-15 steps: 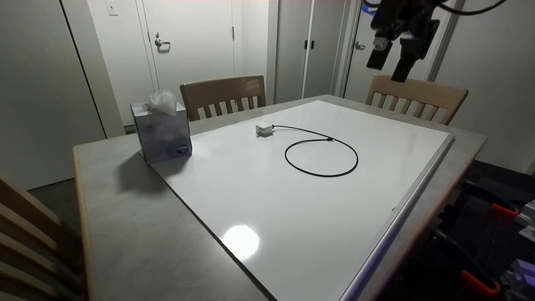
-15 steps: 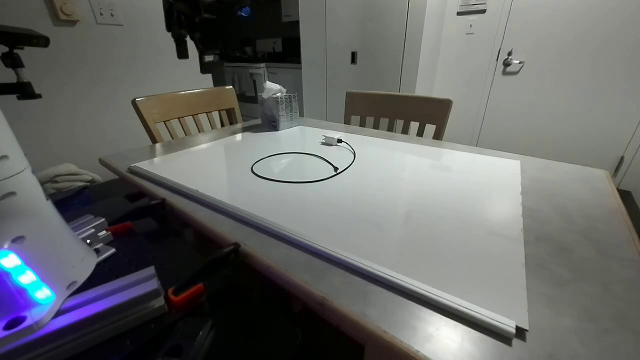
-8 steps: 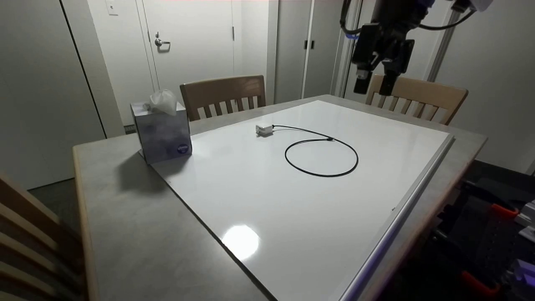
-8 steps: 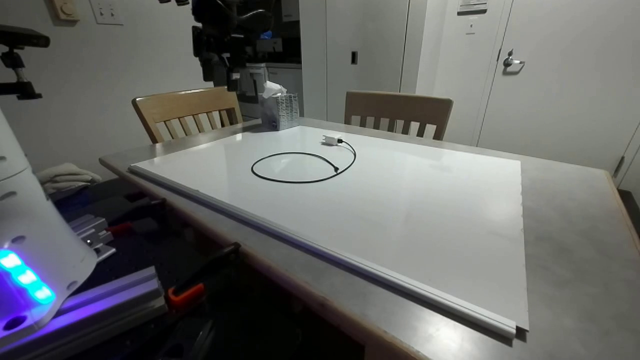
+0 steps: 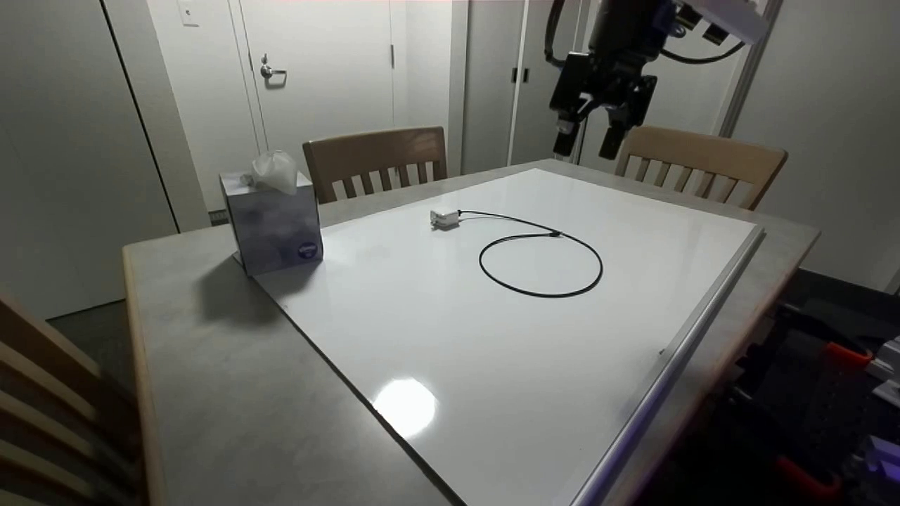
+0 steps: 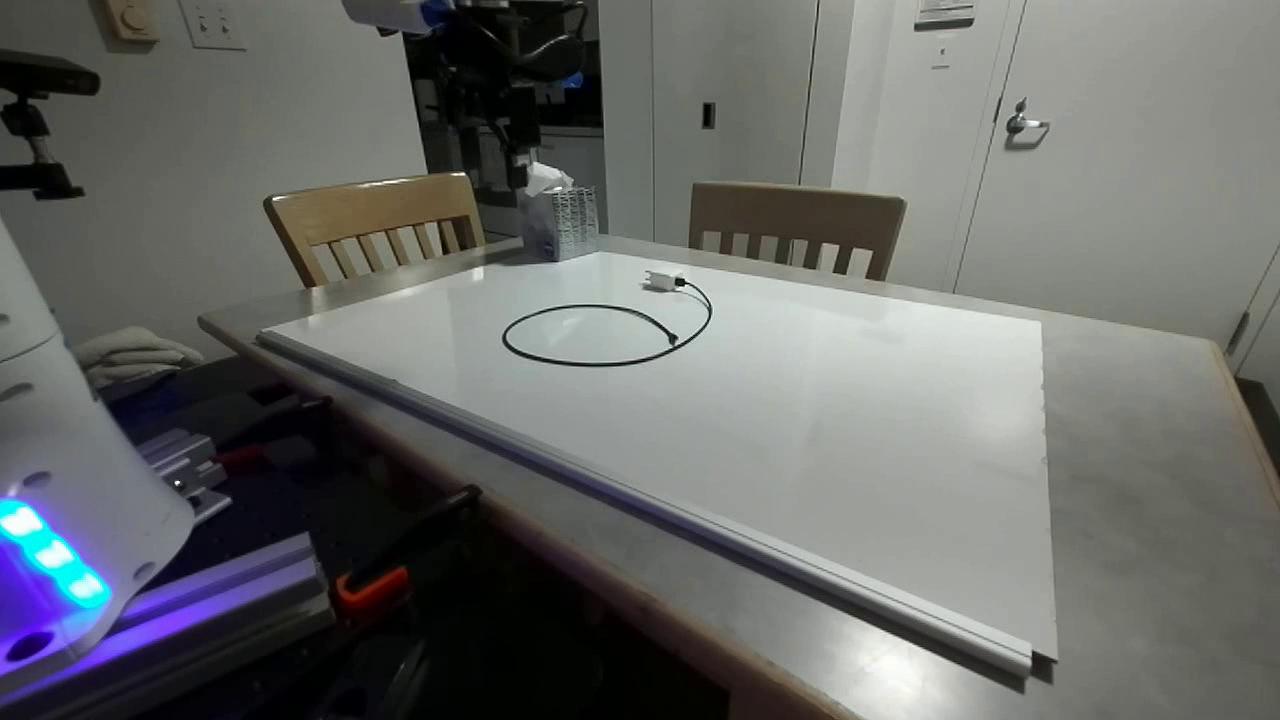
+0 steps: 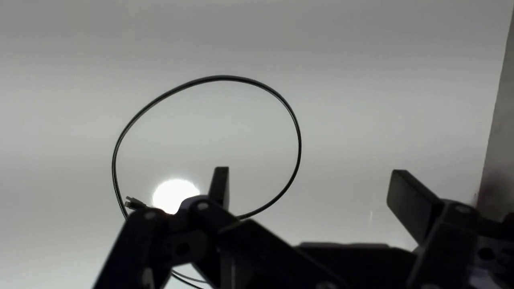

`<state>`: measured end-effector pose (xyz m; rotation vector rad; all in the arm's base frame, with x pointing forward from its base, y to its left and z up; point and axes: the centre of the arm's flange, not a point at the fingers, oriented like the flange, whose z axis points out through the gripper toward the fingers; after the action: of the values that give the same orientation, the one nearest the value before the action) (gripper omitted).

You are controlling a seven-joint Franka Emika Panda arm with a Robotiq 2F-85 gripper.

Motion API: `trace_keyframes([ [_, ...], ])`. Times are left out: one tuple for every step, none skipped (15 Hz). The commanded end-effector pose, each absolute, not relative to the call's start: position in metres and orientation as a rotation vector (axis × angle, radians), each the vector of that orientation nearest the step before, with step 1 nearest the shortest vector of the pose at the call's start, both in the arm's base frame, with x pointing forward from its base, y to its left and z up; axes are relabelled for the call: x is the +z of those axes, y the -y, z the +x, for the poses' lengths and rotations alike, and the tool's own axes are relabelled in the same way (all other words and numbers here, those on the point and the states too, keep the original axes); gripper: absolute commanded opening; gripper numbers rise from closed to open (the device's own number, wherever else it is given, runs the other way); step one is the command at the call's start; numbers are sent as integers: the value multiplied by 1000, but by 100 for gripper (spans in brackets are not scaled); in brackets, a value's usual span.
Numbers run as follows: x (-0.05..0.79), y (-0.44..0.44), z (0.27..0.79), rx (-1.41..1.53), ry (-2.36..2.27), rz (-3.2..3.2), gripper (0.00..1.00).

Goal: Unwind the charger cable and stretch it along the board

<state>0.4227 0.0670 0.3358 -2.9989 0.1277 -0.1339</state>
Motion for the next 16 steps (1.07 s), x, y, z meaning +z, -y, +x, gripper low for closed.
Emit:
trace_keyframes([
  [335, -67, 424, -133, -124, -2998, 100],
  [335, -67, 424, -133, -125, -2998, 100],
  [336, -67, 424, -135, -125, -2998, 100],
  [337, -67, 424, -138, -125, -2997, 100],
  [337, -67, 423, -138, -125, -2997, 100],
  [337, -67, 423, -138, -125, -2997, 100],
  [337, -67, 423, -138, -125, -2997, 100],
  [337, -67, 423, -138, -125, -2997, 100],
  [336, -67, 425, -128, -142, -3002, 100],
  [335, -64, 429, -122, -182, -3002, 100],
  [333, -62, 432, -112, -223, -3010, 100],
  [334, -57, 437, -109, -271, -3013, 100],
  [334, -54, 443, -117, -322, -3012, 100],
  [336, -47, 450, -130, -346, -3005, 100],
  [336, -43, 455, -135, -367, -3002, 100],
  [337, -38, 462, -142, -394, -2991, 100],
])
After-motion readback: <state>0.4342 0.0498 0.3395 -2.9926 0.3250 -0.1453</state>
